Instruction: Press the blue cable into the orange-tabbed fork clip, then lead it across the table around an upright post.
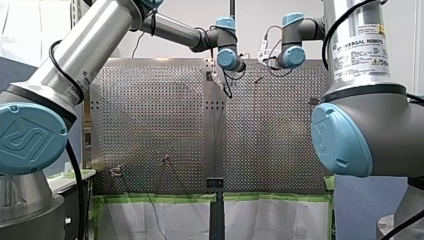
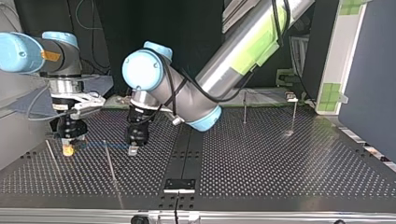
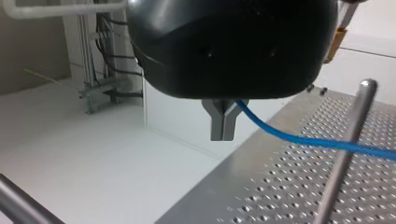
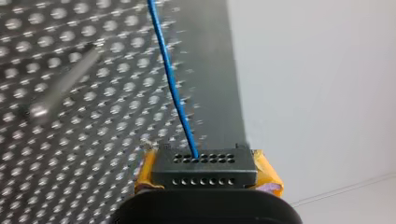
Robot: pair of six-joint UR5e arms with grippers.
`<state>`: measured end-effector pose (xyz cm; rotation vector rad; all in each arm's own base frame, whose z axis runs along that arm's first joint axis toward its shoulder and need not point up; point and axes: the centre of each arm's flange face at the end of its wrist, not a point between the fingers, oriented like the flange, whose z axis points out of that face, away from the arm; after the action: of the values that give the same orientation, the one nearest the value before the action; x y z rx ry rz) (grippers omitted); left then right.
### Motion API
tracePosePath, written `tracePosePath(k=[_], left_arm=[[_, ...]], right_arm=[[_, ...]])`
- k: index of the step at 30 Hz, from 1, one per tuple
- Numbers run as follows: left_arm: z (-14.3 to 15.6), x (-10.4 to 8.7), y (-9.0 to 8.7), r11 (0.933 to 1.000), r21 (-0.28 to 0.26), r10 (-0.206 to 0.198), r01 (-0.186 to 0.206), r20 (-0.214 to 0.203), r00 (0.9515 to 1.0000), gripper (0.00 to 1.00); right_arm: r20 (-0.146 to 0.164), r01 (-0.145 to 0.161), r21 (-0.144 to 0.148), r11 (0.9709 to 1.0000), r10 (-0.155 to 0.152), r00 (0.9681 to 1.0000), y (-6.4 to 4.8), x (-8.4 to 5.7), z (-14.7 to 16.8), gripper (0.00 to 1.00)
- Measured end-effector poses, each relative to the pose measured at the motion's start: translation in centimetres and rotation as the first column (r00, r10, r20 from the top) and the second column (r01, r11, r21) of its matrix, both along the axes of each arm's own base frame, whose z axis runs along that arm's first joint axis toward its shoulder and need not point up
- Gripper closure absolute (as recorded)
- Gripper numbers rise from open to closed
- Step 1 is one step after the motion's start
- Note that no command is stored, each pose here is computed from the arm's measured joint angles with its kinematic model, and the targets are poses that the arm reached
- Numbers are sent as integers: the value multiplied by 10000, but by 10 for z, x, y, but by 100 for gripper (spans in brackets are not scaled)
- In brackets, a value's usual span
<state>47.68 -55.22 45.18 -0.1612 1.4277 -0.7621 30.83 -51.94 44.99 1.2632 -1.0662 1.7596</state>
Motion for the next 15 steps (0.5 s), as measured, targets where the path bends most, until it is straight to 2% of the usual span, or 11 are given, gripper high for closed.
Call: tracePosePath(k=[5,10,15], left_arm=[[12,9,1,9993,-236,-284,292,322,9991,100],[31,18,5,9963,-653,-527,567,610,9967,100],[31,31,7,9920,-917,-812,864,595,9949,100]], right_arm=[[317,-119,-172,9998,124,9994,-7,0,18,100],[349,-294,-174,9994,300,9989,-16,3,25,100],[471,-149,-208,9997,158,9988,-29,0,30,100]])
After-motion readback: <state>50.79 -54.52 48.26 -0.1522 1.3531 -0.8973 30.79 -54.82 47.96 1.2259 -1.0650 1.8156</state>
